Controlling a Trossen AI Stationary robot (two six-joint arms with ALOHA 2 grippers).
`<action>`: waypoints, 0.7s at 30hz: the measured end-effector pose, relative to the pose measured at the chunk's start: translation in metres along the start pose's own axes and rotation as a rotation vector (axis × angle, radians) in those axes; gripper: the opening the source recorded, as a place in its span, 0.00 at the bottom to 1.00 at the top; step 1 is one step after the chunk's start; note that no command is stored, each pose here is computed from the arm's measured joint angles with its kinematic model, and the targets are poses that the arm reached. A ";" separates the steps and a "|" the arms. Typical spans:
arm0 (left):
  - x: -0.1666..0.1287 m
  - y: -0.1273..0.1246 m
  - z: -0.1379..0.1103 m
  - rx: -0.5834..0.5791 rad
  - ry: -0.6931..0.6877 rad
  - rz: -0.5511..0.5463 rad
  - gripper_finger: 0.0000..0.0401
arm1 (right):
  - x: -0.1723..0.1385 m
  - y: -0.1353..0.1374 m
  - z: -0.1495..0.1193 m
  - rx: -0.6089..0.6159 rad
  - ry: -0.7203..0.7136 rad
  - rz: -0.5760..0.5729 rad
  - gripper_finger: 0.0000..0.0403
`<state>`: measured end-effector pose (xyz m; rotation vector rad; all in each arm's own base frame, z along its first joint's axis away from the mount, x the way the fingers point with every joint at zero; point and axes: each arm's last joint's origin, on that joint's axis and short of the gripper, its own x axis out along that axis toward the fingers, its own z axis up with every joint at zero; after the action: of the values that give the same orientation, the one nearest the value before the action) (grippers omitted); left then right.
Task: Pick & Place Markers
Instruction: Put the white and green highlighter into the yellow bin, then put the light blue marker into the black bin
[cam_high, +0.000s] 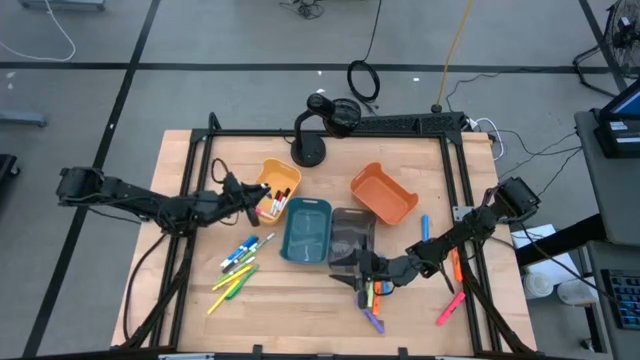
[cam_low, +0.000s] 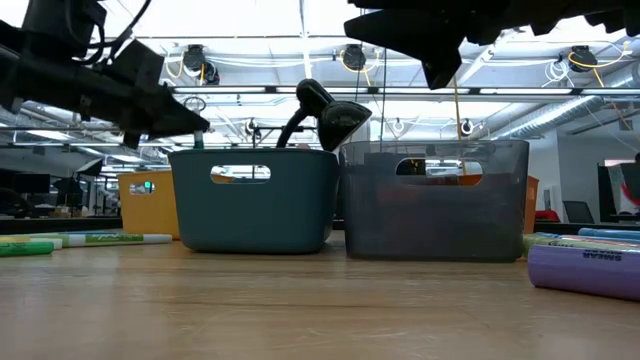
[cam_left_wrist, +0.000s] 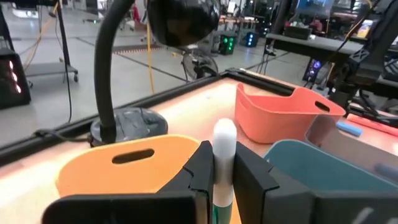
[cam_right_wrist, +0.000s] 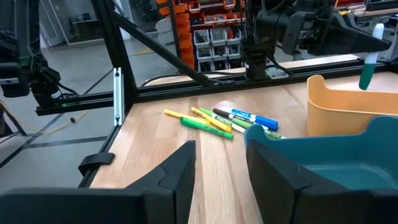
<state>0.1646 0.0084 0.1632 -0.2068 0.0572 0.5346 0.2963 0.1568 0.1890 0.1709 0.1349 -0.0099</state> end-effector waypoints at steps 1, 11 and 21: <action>0.000 0.000 -0.001 -0.007 0.005 0.002 0.09 | 0.000 0.000 0.000 0.000 0.000 0.001 0.32; 0.002 0.001 -0.003 -0.013 0.018 0.010 0.26 | 0.000 0.000 0.000 0.000 0.001 0.002 0.32; 0.002 0.000 -0.003 -0.013 0.018 0.010 0.28 | 0.000 0.000 0.000 -0.001 0.001 0.001 0.32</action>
<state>0.1661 0.0092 0.1598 -0.2246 0.0721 0.5428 0.2960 0.1573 0.1889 0.1702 0.1360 -0.0086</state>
